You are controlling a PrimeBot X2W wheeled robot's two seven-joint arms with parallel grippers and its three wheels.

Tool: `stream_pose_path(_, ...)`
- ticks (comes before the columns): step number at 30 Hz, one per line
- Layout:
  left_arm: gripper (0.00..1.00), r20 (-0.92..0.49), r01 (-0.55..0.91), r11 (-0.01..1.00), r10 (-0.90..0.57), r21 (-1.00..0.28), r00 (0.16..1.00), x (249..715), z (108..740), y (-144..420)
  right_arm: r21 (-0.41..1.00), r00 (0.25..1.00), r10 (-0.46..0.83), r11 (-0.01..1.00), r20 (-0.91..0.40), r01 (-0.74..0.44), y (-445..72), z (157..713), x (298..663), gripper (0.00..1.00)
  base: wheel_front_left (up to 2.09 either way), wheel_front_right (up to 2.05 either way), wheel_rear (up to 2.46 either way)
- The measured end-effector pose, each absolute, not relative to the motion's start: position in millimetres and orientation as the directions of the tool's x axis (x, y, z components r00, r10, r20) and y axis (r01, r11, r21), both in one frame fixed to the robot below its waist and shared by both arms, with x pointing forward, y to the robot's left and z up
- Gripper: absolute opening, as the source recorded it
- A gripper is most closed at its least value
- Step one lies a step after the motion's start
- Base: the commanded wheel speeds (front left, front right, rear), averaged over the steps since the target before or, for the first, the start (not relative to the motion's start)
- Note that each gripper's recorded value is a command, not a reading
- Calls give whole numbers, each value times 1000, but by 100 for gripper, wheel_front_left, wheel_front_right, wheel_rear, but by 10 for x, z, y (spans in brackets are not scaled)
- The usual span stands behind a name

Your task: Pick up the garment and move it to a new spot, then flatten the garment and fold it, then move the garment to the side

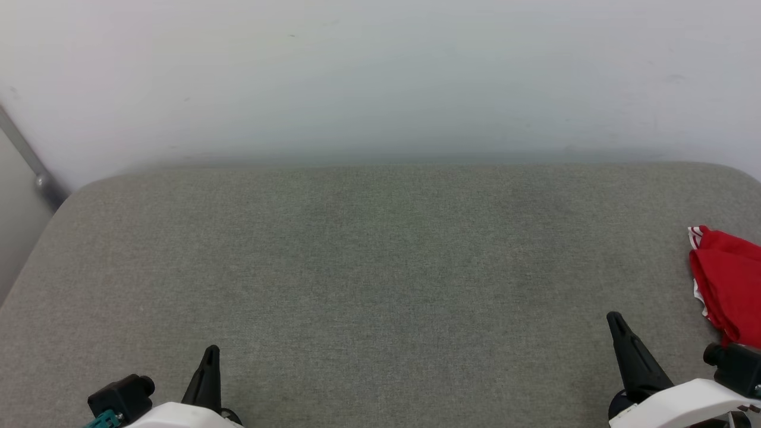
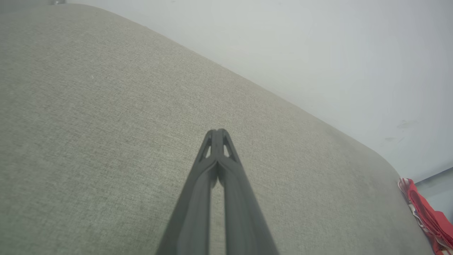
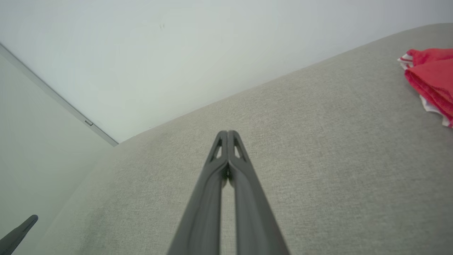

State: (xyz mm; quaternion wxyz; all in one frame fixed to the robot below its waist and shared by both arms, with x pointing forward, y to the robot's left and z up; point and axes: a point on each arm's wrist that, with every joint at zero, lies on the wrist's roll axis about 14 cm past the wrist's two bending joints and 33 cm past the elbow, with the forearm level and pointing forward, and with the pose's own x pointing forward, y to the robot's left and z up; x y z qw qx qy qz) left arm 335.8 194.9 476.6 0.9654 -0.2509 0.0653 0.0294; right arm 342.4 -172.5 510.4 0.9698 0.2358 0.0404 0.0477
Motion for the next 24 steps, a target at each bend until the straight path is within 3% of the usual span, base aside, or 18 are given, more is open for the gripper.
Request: stream_pose_path(24,0,-157,-124,657,9,-743,988,3532,4795,1970,740,995,94,671,-28,-43,-1782,5107,3570,0,0,0,0)
